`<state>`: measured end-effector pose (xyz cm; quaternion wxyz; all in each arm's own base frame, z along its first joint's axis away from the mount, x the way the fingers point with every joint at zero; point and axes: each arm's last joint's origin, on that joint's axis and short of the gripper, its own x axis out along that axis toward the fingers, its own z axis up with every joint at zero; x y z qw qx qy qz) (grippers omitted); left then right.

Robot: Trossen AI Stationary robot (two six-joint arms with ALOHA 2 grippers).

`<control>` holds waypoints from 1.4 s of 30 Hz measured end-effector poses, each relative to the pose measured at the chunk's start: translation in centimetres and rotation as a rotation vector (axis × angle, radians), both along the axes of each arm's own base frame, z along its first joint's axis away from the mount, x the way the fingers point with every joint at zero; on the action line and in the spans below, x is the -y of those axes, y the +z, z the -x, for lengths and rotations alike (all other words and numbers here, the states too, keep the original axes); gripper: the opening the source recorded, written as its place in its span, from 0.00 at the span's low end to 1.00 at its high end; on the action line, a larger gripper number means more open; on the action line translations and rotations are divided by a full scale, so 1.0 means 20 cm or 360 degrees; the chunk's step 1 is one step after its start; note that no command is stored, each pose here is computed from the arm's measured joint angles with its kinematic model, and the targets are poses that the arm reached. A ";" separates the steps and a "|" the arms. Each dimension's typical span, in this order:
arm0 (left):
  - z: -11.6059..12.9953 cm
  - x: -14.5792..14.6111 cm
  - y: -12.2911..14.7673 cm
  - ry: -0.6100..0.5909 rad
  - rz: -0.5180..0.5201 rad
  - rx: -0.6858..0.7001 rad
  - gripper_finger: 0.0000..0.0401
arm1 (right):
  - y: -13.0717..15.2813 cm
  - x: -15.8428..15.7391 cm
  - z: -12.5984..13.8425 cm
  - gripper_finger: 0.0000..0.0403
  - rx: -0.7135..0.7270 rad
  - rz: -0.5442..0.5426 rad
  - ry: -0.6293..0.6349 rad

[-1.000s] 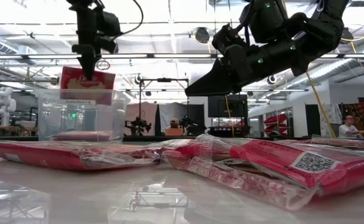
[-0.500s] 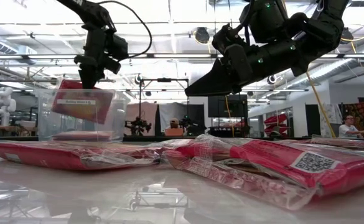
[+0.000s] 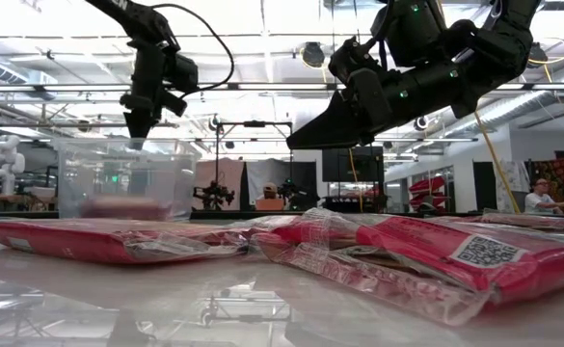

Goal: Sort popcorn bags into baskets
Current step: Put the red popcorn bag into the transparent container

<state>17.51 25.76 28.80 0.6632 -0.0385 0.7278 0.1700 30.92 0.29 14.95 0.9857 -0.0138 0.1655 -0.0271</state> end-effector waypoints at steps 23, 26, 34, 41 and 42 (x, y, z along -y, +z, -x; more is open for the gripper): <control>-0.16 0.65 0.19 -0.0056 -0.0346 0.0973 0.08 | -0.04 -0.01 0.02 0.28 -0.0132 -0.0148 -0.0054; -0.16 0.80 0.11 -0.0115 -0.0293 0.1095 0.08 | -0.04 -0.04 0.02 0.28 -0.0127 -0.0149 -0.0021; -0.21 1.16 -0.12 -0.0370 -0.0197 0.1413 0.08 | -0.04 -0.16 0.03 0.28 -0.0133 -0.0215 0.0003; -0.26 1.37 -0.25 -0.0548 -0.0241 0.1682 0.08 | -0.01 -0.28 -0.01 0.28 -0.0240 -0.0243 0.0025; -0.25 1.39 -0.26 -0.0567 -0.0229 0.1705 0.08 | 0.00 -0.30 -0.01 0.28 -0.0266 -0.0242 0.0027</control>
